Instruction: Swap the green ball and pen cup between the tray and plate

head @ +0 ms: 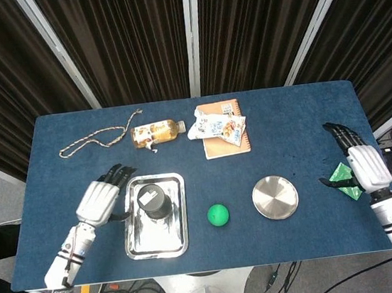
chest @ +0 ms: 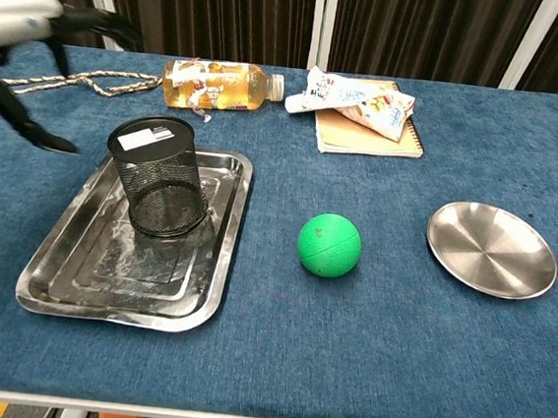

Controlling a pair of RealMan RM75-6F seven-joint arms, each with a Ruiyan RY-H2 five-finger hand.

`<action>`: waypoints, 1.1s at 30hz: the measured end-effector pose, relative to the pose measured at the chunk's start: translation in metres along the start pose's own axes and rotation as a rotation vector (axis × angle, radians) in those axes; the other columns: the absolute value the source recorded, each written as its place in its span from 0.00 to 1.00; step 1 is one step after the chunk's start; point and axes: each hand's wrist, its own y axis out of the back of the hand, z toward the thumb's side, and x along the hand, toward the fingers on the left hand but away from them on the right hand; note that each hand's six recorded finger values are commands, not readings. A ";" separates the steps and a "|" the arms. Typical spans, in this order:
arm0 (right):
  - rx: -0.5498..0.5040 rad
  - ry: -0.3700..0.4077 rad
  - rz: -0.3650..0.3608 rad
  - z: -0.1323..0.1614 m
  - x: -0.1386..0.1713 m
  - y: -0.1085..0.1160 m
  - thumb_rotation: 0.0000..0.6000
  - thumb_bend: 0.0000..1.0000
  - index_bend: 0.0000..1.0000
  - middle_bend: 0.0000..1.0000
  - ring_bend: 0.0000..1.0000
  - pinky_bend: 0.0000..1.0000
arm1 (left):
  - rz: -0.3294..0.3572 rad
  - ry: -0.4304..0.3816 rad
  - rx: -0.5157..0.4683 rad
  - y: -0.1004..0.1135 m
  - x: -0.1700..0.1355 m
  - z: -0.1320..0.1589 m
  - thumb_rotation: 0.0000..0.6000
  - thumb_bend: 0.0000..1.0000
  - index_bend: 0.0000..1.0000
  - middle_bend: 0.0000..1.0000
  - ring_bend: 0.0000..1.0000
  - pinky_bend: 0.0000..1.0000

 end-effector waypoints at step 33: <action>0.326 0.386 0.477 0.195 -0.036 -0.212 1.00 0.04 0.10 0.17 0.11 0.26 | 0.110 0.350 -0.156 -0.056 -0.133 -0.105 1.00 0.03 0.10 0.07 0.04 0.23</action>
